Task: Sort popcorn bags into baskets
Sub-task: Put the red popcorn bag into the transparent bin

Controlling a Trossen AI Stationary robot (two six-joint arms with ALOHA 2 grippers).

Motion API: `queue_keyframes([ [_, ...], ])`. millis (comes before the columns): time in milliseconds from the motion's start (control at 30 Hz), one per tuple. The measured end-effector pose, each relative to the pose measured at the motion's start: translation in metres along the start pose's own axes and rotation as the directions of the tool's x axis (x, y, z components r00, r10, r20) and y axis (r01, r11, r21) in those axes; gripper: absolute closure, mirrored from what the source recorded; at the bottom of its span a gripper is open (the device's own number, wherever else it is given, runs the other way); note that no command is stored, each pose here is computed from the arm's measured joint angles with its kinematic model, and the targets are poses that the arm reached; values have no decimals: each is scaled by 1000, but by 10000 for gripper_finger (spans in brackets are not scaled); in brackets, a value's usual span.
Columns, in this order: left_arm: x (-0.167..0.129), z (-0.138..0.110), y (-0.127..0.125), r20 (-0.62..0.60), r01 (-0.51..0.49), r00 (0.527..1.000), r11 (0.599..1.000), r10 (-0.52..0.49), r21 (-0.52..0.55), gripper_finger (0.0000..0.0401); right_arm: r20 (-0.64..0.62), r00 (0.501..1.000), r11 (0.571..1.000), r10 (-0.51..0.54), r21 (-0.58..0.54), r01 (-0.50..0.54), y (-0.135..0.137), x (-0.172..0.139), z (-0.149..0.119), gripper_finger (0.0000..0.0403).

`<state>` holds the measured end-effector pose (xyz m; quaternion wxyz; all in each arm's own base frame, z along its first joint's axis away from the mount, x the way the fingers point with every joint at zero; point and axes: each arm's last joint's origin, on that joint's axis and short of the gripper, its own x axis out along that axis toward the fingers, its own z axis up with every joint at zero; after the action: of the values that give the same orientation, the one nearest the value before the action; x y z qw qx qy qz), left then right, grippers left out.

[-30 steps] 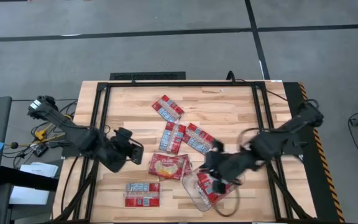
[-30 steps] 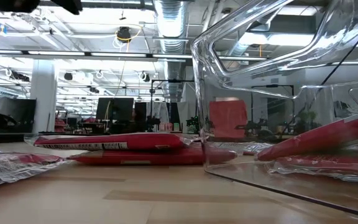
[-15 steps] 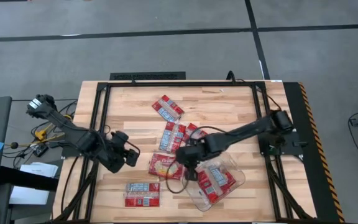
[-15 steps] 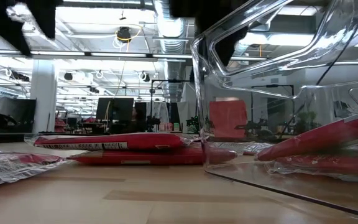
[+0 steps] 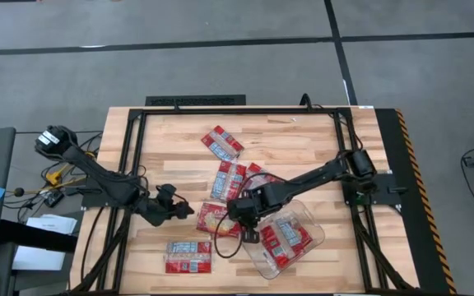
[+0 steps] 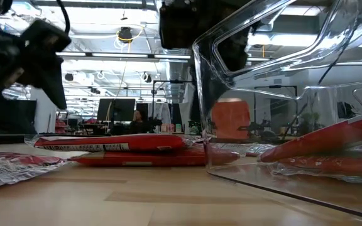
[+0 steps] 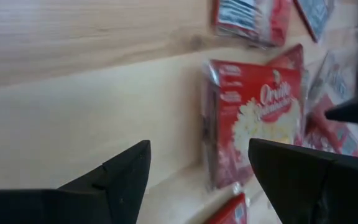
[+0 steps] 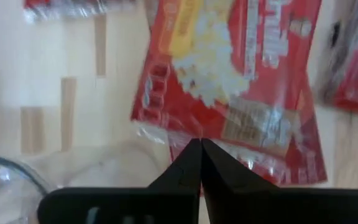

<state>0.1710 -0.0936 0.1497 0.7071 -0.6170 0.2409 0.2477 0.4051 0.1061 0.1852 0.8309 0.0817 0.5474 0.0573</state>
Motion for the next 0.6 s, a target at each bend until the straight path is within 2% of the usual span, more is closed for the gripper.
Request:
queue_keyframes([
  [200,12,1,12,31,-46,998,999,47,-26,141,34,999,1000,-2,12,2,-7,-1,5,380],
  [367,27,-2,10,15,-15,1000,1000,15,-12,141,49,999,1000,-1,10,1,-12,-1,8,388],
  [600,45,-10,9,-6,40,999,999,-40,-26,141,68,998,1000,-5,18,3,-17,-2,10,372],
])
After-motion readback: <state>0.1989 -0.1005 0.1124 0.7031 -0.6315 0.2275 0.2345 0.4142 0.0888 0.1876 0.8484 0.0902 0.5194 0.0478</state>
